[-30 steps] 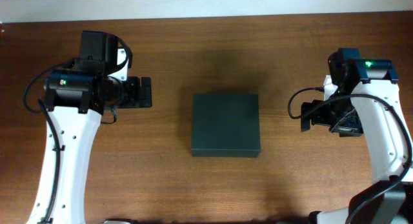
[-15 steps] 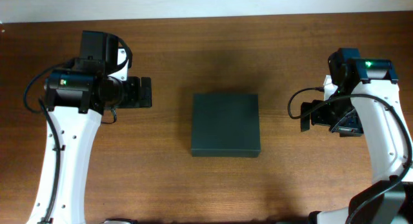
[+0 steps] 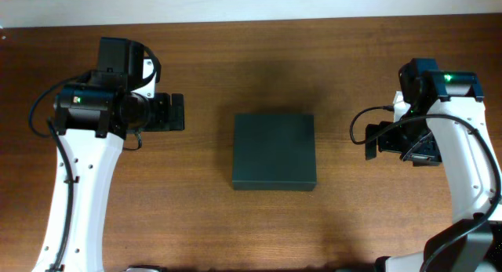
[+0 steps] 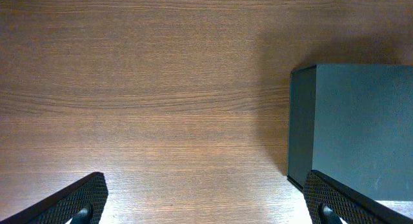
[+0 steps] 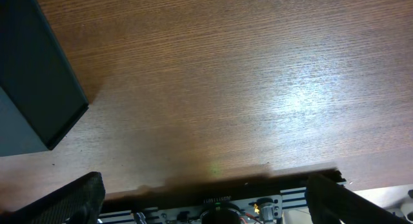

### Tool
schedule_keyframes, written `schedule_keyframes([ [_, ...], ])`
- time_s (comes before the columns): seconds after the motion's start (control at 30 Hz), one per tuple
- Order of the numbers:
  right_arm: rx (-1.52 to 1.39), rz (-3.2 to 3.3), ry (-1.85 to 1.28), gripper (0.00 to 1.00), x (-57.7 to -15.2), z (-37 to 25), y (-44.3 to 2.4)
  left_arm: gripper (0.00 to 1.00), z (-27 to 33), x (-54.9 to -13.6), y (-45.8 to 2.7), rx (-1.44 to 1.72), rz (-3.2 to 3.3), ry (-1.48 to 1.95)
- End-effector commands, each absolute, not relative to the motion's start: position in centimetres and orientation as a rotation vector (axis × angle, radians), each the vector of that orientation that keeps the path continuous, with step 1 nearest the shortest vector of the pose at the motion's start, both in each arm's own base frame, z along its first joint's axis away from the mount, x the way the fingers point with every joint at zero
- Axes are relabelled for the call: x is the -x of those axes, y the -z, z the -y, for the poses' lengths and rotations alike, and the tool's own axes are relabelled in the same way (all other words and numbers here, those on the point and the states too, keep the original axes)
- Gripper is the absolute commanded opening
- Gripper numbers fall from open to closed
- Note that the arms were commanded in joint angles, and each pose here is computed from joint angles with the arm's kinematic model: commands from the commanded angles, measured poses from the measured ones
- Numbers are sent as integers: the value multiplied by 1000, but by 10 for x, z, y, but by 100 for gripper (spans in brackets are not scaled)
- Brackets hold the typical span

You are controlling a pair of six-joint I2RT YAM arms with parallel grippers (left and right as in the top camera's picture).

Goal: Pack container

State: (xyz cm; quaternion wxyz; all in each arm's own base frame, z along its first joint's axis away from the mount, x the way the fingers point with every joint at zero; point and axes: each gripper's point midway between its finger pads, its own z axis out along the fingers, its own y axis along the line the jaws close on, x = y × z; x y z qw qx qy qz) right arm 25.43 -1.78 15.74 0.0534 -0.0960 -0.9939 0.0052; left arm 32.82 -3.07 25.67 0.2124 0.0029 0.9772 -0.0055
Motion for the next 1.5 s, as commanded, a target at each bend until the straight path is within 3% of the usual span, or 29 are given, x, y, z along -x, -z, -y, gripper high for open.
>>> schedule_keyframes([
  [0.0,302,3025,-18,99,-253,18,-158,99,29,-329,-255,-8,-2720,3],
  [0.6,300,3129,-31,99,-253,20,-178,99,29,-329,-255,-8,-2720,3],
  [1.07,374,3843,3,99,-270,21,-303,99,29,-329,-255,-8,-2720,3],
  [1.47,392,4462,130,99,-271,16,-368,99,29,-329,-255,-8,-2720,3],
])
